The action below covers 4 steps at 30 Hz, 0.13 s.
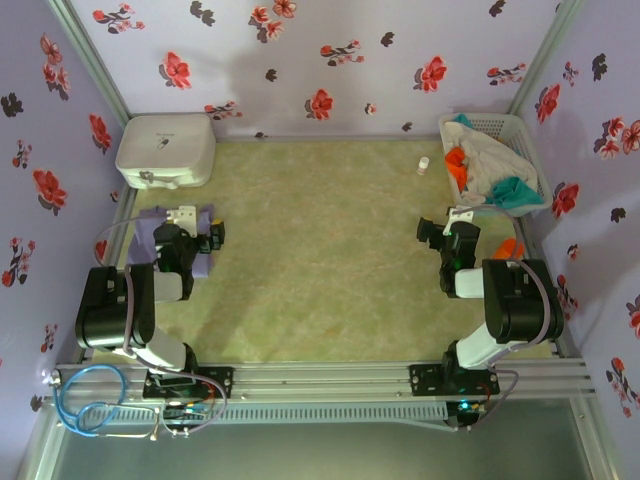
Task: Fold and stack the t-shirts
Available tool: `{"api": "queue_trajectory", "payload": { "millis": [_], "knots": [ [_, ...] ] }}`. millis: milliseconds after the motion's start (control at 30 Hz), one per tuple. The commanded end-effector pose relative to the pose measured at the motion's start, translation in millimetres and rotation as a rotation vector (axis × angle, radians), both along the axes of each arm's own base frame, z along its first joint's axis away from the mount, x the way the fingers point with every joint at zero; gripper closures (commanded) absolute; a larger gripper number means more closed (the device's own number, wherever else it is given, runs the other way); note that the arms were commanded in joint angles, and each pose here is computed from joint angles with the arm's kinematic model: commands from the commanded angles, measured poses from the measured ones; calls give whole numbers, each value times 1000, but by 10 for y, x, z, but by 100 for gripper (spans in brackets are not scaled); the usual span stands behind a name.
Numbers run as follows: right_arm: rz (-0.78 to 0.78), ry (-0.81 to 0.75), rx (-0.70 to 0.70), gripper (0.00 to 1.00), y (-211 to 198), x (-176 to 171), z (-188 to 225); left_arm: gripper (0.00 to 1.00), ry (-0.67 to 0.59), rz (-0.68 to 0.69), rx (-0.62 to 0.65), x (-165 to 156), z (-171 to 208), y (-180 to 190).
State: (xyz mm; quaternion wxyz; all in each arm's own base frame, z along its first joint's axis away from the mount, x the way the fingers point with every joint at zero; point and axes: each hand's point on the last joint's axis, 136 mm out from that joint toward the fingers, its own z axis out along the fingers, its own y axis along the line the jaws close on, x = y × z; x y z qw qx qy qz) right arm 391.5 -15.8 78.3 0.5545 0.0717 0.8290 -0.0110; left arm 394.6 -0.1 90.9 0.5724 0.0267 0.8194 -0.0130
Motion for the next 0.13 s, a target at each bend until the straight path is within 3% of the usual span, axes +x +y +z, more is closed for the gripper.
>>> {"api": "queue_trajectory", "payload": {
  "millis": [0,100],
  "knots": [
    [-28,-16,3,1,-53,58,70,0,-8,5,-8,23,36,16],
    [-28,-21,2,1,-54,50,79,0,-8,3,-7,21,35,13]
  ]
}}
